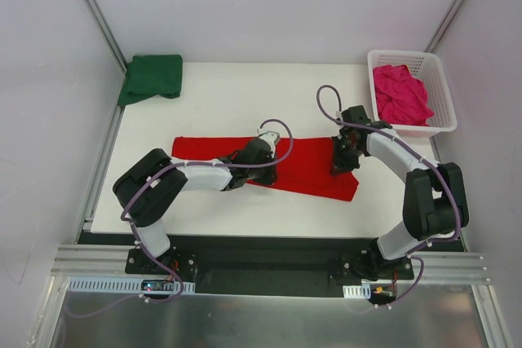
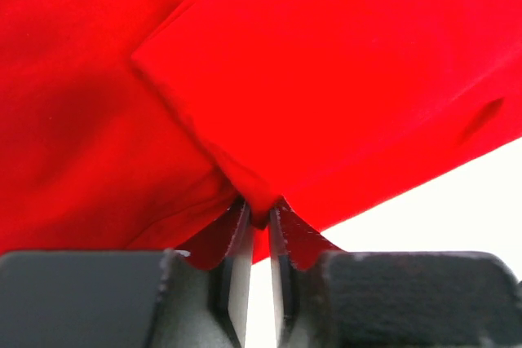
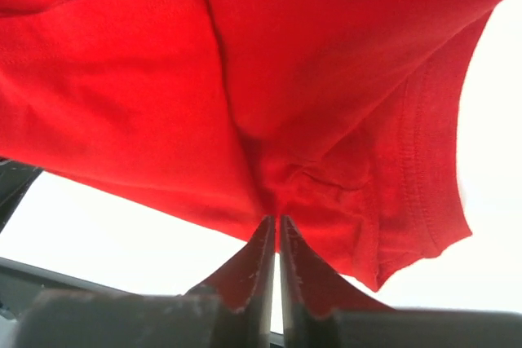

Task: Fold and stack the t-shirts
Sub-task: Fold the other side of the tshirt into a rectangle

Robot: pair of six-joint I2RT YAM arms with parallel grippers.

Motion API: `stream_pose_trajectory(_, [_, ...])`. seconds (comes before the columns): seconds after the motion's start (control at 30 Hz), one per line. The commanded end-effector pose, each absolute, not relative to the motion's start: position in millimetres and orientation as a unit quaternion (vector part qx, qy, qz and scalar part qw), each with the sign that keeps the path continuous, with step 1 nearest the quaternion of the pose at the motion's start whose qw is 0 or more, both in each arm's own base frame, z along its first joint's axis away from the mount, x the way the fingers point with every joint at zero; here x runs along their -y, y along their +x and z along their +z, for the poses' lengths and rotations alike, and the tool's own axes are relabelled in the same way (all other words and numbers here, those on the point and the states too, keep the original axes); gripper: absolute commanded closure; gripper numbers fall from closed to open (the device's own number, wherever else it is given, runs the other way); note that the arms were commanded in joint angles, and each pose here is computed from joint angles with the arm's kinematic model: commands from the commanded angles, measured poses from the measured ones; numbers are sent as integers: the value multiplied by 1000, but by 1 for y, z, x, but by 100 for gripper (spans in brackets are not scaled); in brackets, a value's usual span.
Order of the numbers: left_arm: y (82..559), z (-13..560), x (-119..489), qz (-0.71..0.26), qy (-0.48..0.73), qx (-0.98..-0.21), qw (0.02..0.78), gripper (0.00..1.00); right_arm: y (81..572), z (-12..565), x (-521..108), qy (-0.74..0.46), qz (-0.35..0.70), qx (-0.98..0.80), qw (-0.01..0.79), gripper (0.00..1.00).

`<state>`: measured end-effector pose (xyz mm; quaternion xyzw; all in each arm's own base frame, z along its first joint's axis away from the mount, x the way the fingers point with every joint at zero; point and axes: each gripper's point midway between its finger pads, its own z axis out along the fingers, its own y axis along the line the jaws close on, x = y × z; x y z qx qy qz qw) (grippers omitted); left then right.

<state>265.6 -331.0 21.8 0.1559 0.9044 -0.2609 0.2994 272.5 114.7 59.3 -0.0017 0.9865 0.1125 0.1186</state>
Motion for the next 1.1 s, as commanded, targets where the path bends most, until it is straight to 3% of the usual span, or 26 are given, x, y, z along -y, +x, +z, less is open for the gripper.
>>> stream_pose_trajectory(0.0, [259,35,317,-248,170,-907,296,86,255,55,-121,-24,120,-988,90,85])
stream_pose_trajectory(0.13, [256,61,322,-269,181,-897,301,75,248,56,-126,-30,122,-989,79,68])
stream_pose_trajectory(0.33, [245,94,327,-303,196,-882,303,54,255,76,-122,-32,109,-986,120,62])
stream_pose_trajectory(0.63, [251,154,315,-306,196,-855,369,3,274,118,-130,-23,137,-968,207,55])
stream_pose_trajectory(0.87, [285,159,253,-264,135,-873,386,1,276,122,-170,-28,241,-949,200,52])
stream_pose_trajectory(1.07, [310,139,183,-182,83,-899,389,1,269,112,-199,-64,259,-946,184,52])
